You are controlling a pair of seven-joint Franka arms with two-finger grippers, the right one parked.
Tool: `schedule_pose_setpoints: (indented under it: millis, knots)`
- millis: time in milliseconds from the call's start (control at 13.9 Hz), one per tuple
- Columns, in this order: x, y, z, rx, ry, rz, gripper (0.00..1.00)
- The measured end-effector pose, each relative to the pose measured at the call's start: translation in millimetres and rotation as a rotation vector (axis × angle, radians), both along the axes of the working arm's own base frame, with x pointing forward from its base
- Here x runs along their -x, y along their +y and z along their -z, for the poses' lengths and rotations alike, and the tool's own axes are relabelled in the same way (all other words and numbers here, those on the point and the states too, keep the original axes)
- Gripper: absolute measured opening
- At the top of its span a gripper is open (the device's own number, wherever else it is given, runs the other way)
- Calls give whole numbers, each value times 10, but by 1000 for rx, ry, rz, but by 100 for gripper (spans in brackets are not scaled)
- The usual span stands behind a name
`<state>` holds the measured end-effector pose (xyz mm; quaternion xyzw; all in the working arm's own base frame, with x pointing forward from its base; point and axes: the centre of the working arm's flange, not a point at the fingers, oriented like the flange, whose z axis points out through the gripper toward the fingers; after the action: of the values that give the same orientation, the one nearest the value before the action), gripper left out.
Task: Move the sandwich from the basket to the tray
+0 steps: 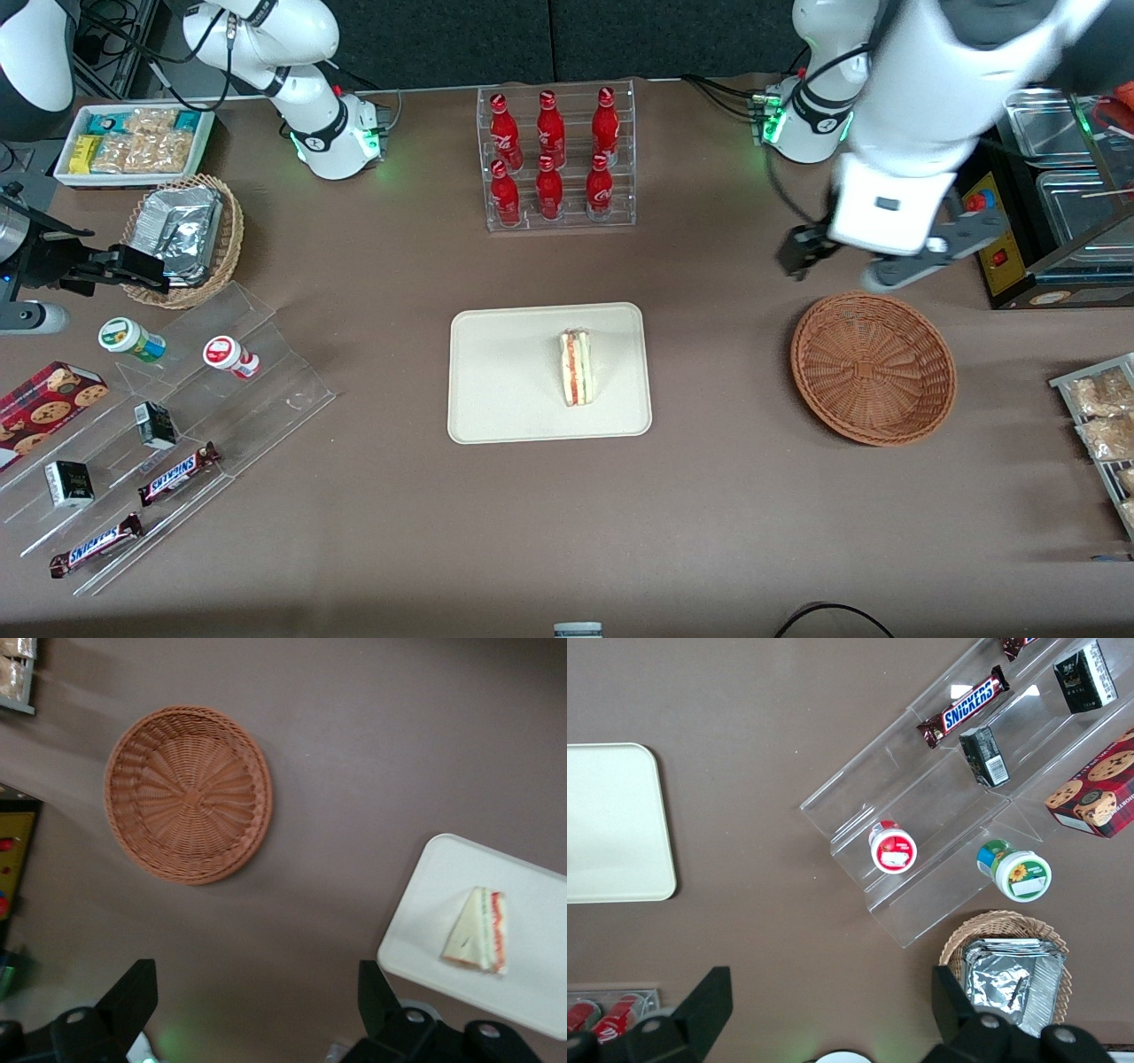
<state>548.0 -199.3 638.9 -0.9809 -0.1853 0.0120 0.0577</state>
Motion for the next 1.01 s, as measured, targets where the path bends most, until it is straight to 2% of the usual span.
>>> schedule_pose_setpoints:
  millis: [289,433,577,866,1010]
  knots:
    - [39,1012,-289,59,58,139,100]
    - [136,1453,-437,119,61,202,100]
    - [236,1803,-484,156,63,244,100]
    - [476,1968,-492,162,69,246,100]
    - [515,1965,-503,161,65,247,100]
